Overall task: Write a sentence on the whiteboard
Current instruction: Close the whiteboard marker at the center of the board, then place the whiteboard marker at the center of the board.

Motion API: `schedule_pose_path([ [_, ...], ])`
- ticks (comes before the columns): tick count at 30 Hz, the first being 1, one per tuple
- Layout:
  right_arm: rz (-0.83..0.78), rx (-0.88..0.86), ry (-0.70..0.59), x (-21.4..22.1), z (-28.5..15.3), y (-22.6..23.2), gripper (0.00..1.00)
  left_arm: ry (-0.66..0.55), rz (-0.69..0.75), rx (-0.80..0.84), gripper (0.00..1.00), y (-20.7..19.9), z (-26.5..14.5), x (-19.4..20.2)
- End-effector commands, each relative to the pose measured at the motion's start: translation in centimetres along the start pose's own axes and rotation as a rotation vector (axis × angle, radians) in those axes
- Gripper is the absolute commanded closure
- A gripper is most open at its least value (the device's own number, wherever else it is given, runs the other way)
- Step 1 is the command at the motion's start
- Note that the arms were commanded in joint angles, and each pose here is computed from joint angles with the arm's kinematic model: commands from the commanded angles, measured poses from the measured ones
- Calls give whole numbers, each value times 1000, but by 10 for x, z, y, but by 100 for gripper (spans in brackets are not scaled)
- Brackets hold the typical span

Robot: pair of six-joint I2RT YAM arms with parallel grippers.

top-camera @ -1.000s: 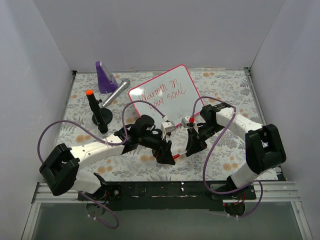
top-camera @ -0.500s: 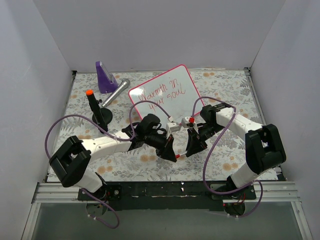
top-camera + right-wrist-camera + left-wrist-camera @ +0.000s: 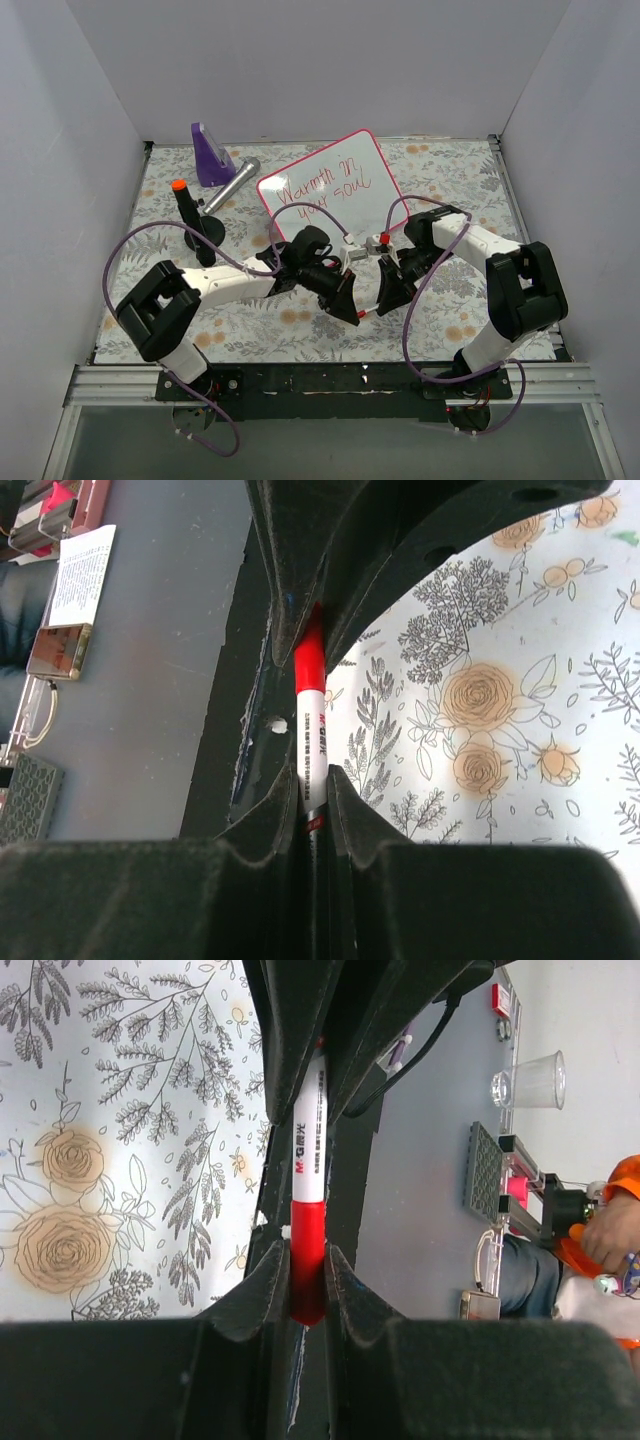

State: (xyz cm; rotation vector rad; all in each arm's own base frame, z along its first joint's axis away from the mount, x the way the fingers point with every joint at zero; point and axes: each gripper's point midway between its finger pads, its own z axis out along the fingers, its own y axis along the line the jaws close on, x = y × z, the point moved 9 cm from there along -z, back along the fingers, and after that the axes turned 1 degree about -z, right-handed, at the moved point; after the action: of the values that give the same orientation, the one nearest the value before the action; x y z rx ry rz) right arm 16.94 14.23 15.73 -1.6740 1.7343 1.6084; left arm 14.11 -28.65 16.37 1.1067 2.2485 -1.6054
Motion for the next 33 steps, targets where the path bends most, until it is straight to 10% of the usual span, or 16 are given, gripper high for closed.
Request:
schedule_pose_path([
  [1, -34, -94, -103, -12, 22, 7, 99, -354, 298, 68, 100, -38, 7, -94],
  [8, -35, -49, -65, -5, 13, 5, 99, -348, 290, -35, 93, -33, 0, -82],
  [12, -40, 69, -48, 6, -5, -3, 99, -406, 306, -223, 26, -40, -30, -65],
  [15, -29, 194, 6, 10, -18, -9, 99, -528, 323, -375, 3, -55, -67, -54],
  [24, 48, 891, 90, 27, -94, -29, 89, -781, 188, -568, 2, -93, -142, -15],
  [33, 213, 1100, 116, 61, -116, -27, 78, -862, -28, -633, 2, -100, -159, 2],
])
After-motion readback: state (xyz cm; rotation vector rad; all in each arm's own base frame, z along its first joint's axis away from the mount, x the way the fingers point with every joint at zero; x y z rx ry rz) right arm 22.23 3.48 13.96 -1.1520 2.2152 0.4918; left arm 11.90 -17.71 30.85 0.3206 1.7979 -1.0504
